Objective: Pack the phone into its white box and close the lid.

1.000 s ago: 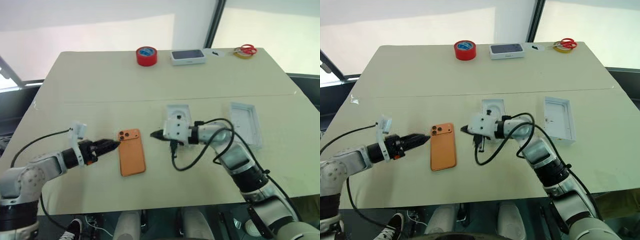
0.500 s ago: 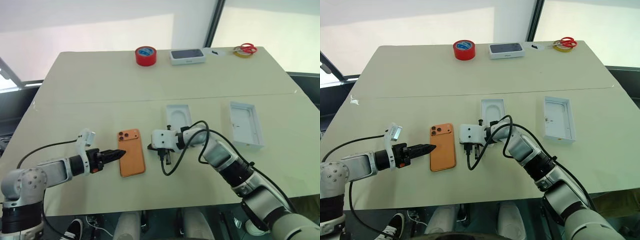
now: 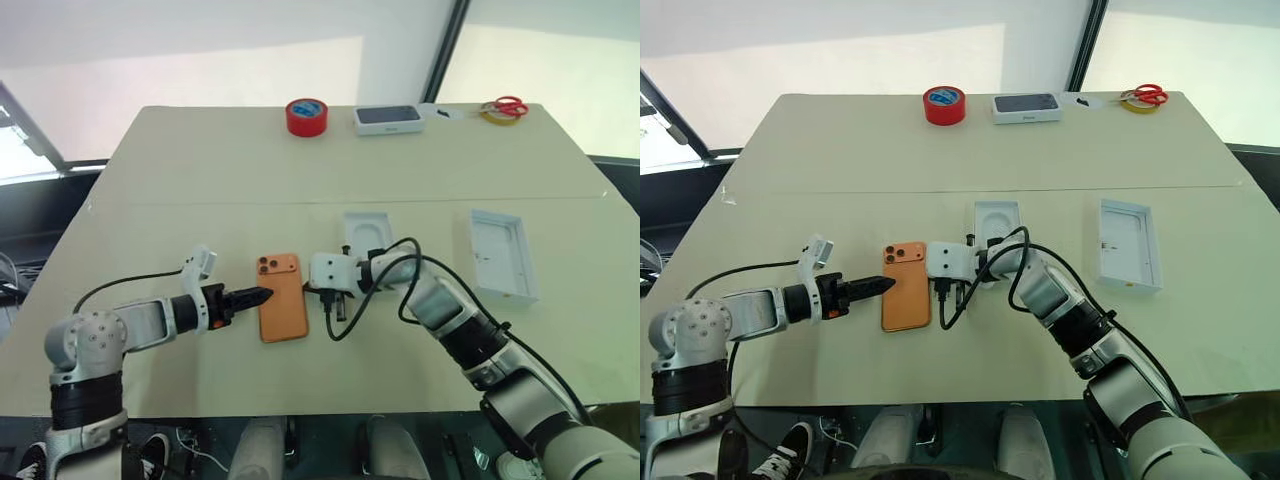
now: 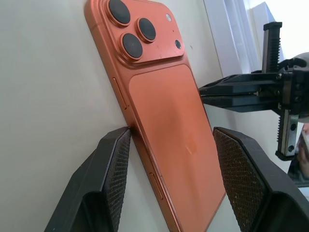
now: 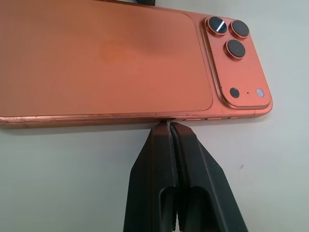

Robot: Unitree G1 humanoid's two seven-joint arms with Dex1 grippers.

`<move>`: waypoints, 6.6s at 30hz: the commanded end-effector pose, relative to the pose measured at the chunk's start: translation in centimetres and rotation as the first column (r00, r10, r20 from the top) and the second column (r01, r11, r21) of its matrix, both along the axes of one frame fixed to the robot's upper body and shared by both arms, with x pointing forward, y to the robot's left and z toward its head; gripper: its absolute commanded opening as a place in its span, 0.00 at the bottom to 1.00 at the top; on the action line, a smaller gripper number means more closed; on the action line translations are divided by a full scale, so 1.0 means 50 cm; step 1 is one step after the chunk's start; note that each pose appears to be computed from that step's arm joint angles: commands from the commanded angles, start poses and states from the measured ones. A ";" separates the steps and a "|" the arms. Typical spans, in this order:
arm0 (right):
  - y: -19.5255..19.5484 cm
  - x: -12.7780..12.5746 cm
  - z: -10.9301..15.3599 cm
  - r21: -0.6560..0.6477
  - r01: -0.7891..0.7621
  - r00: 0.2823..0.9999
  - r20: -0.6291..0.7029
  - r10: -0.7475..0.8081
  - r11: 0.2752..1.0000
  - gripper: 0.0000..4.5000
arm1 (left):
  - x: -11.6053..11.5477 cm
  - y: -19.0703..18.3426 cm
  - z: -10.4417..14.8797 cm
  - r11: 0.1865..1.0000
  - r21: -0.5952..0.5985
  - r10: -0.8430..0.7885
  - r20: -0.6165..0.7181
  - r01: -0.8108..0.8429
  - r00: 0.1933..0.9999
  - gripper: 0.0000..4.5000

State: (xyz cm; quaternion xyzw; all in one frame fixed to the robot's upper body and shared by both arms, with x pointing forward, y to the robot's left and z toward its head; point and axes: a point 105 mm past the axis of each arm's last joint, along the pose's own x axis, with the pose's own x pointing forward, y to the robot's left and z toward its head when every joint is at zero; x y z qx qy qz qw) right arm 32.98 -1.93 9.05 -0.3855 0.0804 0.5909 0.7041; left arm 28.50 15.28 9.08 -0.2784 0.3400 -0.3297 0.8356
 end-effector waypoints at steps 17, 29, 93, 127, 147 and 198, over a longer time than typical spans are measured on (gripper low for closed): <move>0.023 0.003 0.006 0.028 -0.019 1.000 0.024 0.018 0.999 0.01 | 0.011 -0.040 -0.009 1.000 -0.010 -0.006 -0.099 0.005 0.995 0.63; 0.020 0.007 0.005 0.030 -0.007 1.000 0.027 0.006 1.000 0.00 | 0.009 0.004 -0.027 0.991 -0.117 0.049 -0.164 -0.068 0.985 0.25; -0.193 -0.071 0.066 0.127 -0.043 0.998 -0.033 0.048 0.991 0.01 | 0.066 -0.019 0.084 0.928 -0.367 0.091 0.038 -0.071 0.995 0.00; -0.142 0.028 0.056 0.143 0.089 0.984 0.143 -0.110 0.986 0.01 | 0.075 -0.046 0.097 0.929 -0.368 0.065 0.065 -0.036 0.996 0.00; -0.200 0.007 0.118 0.286 0.111 0.988 0.068 -0.135 0.952 0.01 | 0.063 -0.148 0.113 0.885 -0.455 -0.085 0.042 0.095 0.995 0.00; -0.279 -0.021 0.118 0.355 0.272 0.960 -0.031 -0.279 0.895 0.97 | 0.103 -0.198 0.088 0.982 -0.148 -0.108 0.083 0.120 0.991 0.98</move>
